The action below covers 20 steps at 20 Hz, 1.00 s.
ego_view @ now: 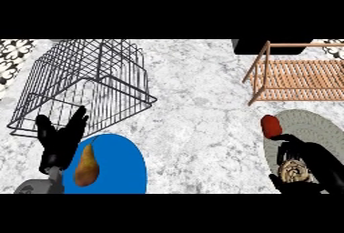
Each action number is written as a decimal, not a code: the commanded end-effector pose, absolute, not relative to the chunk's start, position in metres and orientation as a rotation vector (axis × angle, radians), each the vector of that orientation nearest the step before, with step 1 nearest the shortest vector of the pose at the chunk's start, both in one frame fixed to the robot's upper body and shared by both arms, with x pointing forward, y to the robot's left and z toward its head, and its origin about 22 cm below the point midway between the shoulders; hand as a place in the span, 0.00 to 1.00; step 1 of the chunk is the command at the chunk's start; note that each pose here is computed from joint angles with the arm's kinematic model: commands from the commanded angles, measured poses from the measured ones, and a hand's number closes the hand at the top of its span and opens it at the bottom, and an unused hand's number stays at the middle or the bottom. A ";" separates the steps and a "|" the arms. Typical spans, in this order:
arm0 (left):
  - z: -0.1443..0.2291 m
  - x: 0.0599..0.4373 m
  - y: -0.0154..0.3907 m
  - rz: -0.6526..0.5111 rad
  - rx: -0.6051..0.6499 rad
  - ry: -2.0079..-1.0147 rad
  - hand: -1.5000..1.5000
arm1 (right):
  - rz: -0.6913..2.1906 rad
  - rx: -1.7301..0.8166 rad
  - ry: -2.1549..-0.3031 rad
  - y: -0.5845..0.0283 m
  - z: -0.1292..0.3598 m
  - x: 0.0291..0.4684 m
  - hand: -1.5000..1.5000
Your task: Pick the cupcake from the placemat and place it in the tiered shelf
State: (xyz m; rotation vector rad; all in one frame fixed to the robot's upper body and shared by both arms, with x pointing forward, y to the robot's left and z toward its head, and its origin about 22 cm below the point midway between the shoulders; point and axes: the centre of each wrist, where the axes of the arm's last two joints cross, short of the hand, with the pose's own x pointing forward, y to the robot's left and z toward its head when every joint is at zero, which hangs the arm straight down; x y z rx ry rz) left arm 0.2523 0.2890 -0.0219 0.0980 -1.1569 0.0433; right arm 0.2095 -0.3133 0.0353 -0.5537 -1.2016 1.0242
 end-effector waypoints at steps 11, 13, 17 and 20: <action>-0.023 0.235 0.299 0.049 0.109 -1.105 0.50 | 0.781 -0.755 -1.620 -0.302 0.211 0.165 1.00; -0.034 0.239 0.311 0.078 0.106 -1.101 0.50 | 0.767 -0.770 -1.636 -0.317 0.236 0.166 1.00; -0.031 0.244 0.302 0.053 0.101 -1.101 0.50 | 0.665 -0.841 -1.620 -0.333 0.285 0.175 1.00; -0.032 0.238 0.290 0.053 0.090 -1.113 0.50 | 0.610 -0.859 -1.638 -0.342 0.319 0.178 1.00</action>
